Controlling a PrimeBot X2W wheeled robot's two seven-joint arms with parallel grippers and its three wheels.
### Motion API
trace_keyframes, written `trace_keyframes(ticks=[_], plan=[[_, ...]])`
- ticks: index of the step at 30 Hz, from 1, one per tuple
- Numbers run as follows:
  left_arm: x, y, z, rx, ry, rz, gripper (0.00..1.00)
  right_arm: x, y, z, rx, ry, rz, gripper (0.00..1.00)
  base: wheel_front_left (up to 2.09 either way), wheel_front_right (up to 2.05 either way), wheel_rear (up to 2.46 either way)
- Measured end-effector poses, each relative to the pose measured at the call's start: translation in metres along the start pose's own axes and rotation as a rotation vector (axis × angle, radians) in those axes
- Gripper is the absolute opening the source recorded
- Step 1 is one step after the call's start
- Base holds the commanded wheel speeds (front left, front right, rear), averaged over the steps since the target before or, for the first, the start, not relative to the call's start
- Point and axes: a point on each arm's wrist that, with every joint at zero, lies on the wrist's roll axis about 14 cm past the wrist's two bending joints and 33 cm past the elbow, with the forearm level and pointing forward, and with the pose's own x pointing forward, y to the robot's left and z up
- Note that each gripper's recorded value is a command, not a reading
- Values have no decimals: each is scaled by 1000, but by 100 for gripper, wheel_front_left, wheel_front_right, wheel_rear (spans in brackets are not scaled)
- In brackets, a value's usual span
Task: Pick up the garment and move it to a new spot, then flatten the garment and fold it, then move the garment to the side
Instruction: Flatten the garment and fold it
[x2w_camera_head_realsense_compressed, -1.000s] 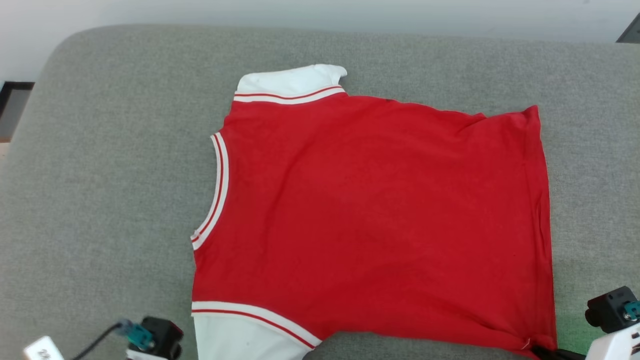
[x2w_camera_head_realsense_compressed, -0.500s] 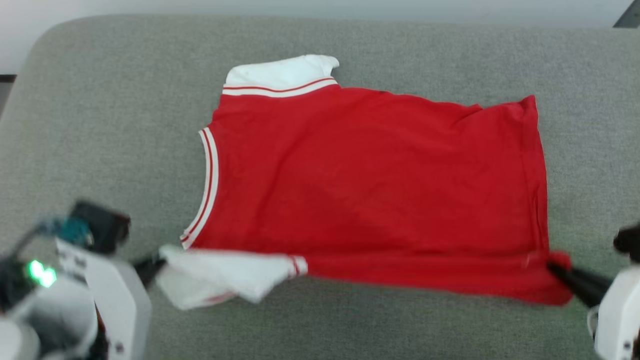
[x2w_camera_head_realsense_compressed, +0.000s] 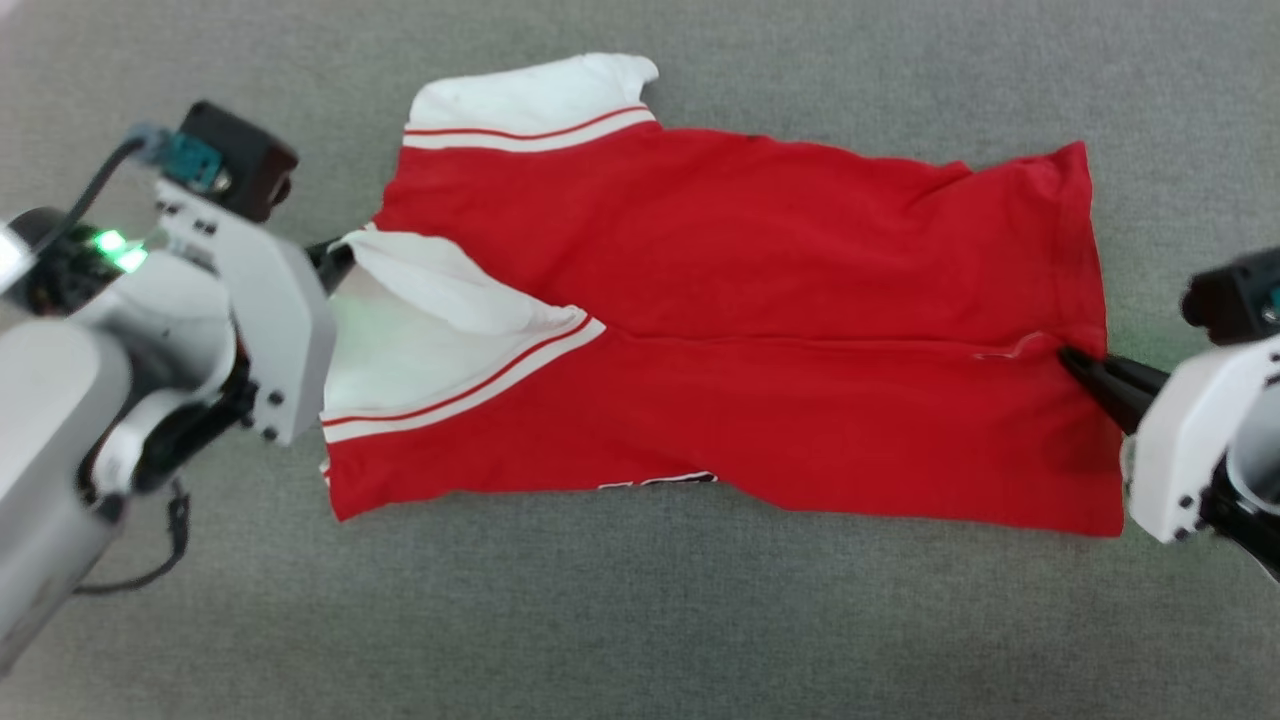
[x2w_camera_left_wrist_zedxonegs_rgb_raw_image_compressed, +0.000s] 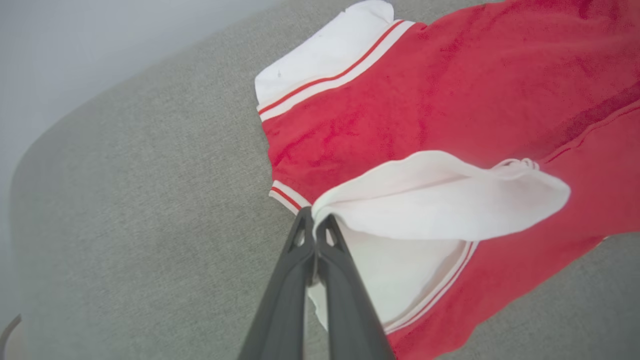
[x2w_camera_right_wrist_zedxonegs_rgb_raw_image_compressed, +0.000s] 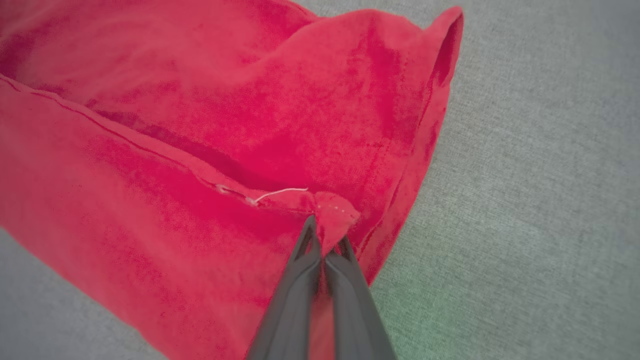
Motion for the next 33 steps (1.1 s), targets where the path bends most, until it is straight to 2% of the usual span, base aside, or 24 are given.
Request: trace_keyframes(ticks=[12, 14, 15, 16, 18, 19, 20, 21, 27, 33], plan=[[61, 0, -40, -82, 149, -42, 0, 38, -10, -8, -2, 34, -13, 0, 0, 0, 0], [65, 2, -42, -99, 154, -33, 23, 41, -11, -6, -4, 26, -16, 0, 0, 0, 0], [66, 3, -44, -100, 162, -32, 28, 41, -11, -6, -7, 27, -18, 3, 0, 0, 0], [66, 3, -46, -101, 171, -28, 35, 42, -11, -6, -9, 25, -18, 13, 0, 0, 0], [67, 3, -50, -107, 186, -27, 51, 43, -11, -3, -15, 13, -20, 47, 0, 0, 0], [67, 3, -51, -114, 189, -25, 75, 43, -11, -3, -18, 12, -22, 75, 0, 0, 0], [67, 2, -50, -115, 189, -26, 87, 43, -10, -3, -18, 12, -19, 93, 0, 0, 0], [67, 1, -51, -116, 191, -26, 100, 43, -10, -4, -17, 12, -19, 100, 0, 0, 0], [59, 1, -43, -125, 163, -26, 100, 36, -8, 5, -22, -24, -18, 100, 0, 0, 0], [42, 6, -29, -149, 118, 0, 100, 17, -13, 25, -28, -139, -42, 100, 0, 0, 0]])
